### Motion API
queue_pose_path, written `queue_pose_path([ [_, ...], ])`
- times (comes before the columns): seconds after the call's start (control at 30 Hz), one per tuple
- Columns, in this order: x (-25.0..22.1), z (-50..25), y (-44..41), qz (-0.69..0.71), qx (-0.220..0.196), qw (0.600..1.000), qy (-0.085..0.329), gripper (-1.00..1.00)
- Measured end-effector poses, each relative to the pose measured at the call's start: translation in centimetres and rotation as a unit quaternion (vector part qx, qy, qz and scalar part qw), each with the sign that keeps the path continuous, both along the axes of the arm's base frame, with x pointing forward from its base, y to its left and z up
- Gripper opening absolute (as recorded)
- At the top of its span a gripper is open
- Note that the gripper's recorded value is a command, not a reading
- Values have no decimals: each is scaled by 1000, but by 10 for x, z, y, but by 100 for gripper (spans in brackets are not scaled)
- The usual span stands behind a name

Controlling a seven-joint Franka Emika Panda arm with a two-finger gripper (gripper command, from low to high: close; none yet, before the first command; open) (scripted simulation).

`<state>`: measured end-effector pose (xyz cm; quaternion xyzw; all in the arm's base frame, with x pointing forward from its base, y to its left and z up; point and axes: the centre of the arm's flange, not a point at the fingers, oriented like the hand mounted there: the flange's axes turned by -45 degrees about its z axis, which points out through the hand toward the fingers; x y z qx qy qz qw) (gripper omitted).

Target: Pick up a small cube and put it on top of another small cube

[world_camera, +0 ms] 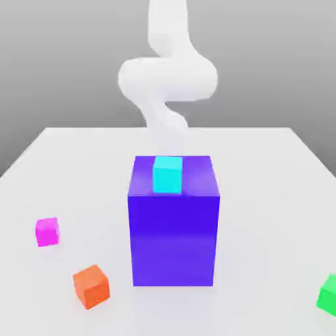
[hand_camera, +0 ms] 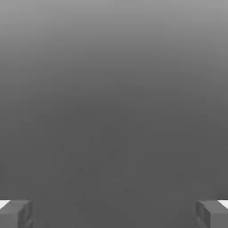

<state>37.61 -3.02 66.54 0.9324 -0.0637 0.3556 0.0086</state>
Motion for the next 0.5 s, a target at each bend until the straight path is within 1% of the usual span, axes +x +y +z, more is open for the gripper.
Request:
queue_pose_path([
  [0.1,25,-60,-44,-71,17,996,43,0],
  [0.23,37,-139,-104,-162,45,981,95,0],
  [0.37,26,-220,-161,-251,78,954,143,0],
  [0.5,-7,-299,-210,-337,115,916,186,0],
])
